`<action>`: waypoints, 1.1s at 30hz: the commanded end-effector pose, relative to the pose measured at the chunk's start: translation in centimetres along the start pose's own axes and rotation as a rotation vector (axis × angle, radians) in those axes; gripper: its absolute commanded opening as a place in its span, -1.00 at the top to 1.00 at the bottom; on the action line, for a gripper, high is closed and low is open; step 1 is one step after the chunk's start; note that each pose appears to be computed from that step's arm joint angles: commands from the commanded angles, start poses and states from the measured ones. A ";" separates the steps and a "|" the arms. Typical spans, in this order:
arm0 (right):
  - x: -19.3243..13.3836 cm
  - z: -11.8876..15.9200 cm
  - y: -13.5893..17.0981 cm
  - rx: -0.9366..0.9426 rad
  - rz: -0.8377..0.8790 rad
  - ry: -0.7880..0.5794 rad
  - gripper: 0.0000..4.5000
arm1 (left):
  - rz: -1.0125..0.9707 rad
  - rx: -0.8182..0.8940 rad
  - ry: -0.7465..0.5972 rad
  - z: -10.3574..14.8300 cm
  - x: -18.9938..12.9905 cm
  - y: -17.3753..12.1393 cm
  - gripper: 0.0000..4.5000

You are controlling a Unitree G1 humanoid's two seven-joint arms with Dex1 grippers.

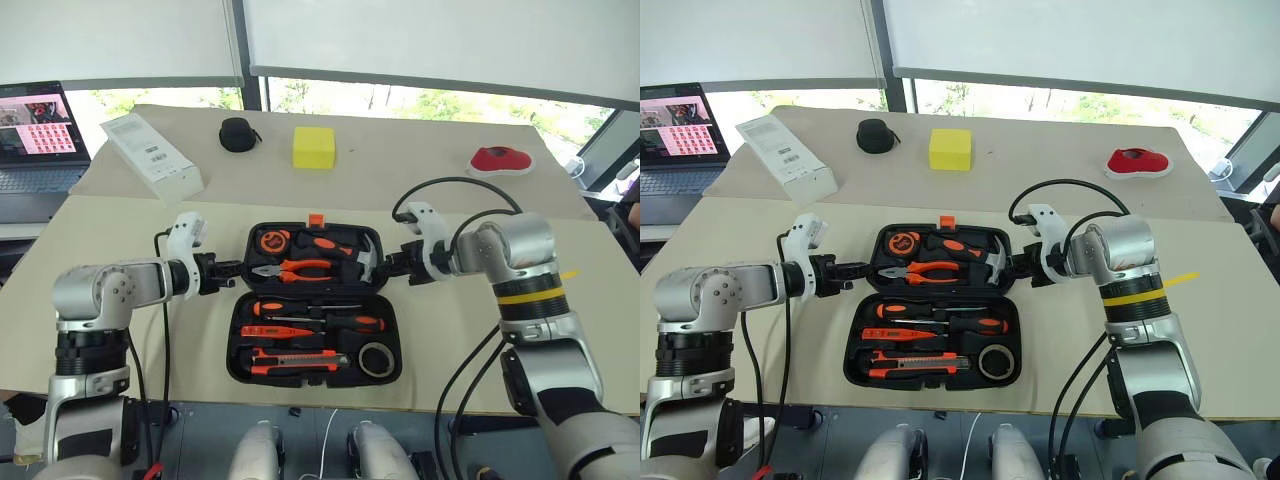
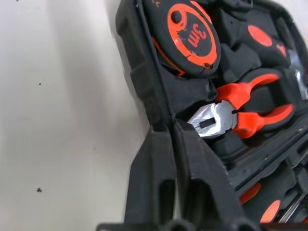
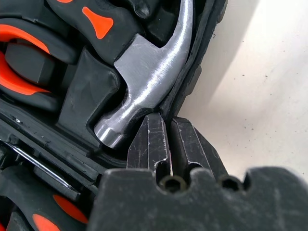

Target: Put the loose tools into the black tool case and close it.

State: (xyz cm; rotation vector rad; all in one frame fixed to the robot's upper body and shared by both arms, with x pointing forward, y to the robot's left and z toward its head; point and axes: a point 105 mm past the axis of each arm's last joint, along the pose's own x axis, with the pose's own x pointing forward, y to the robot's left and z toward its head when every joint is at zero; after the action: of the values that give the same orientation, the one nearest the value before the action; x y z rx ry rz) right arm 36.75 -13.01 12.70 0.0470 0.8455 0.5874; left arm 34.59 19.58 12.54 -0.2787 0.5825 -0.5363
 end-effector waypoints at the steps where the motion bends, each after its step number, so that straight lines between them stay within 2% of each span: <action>1: -1.0 2.8 1.4 -0.160 0.091 -0.229 1.00 | 0.019 0.048 -0.194 2.7 -0.9 0.7 0.98; 2: -1.3 3.0 1.8 -0.204 0.113 -0.256 1.00 | 0.018 0.054 -0.206 2.8 -1.0 0.7 0.98; 5: -2.5 3.8 2.4 -0.360 0.122 -0.401 1.00 | -0.047 0.179 -0.390 4.2 -2.0 -0.3 0.98; 7: -3.2 3.6 2.5 -0.545 0.089 -0.471 1.00 | -0.060 0.281 -0.462 4.2 -2.8 -0.8 0.98; 10: -3.5 2.7 2.4 -0.896 -0.013 -0.523 1.00 | -0.055 0.479 -0.508 3.2 -3.5 -1.5 0.98; 12: -3.8 2.2 2.5 -1.034 -0.041 -0.585 1.00 | -0.055 0.636 -0.529 2.1 -4.0 -2.0 0.98; 15: -4.1 0.8 2.8 -1.239 -0.055 -0.659 1.00 | -0.024 0.718 -0.584 1.1 -4.8 -1.8 0.98; 21: -3.2 -3.9 2.6 -1.568 -0.036 -0.699 1.00 | -0.031 1.001 -0.491 -3.8 -5.2 -1.2 0.98; 24: -2.9 -5.9 1.9 -1.566 0.012 -0.683 1.00 | -0.067 1.041 -0.430 -6.0 -6.1 -0.8 0.66; 25: -2.9 -6.3 1.5 -1.563 0.013 -0.674 0.66 | -0.066 1.050 -0.423 -6.2 -6.4 -0.6 0.49; 26: -2.9 -6.6 1.2 -1.572 0.011 -0.669 0.59 | -0.062 1.050 -0.417 -6.3 -6.6 -0.4 0.34; 30: -4.2 -7.5 -0.1 -1.606 -0.026 -0.666 -0.05 | -0.027 0.965 -0.355 -6.9 -8.7 1.4 -0.29; 32: -4.7 -7.5 -0.3 -1.601 -0.037 -0.679 -0.31 | -0.007 0.946 -0.334 -6.9 -9.3 2.1 -0.30; 33: -5.1 -7.7 -0.8 -1.555 -0.041 -0.663 -0.31 | 0.000 0.932 -0.324 -6.6 -9.5 2.5 -0.30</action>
State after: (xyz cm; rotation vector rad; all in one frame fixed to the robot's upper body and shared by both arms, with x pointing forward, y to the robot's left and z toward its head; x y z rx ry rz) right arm 28.96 -16.93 9.10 -1.1390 -0.3615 1.0214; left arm 24.72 25.19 9.22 0.5224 -0.0057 -0.7221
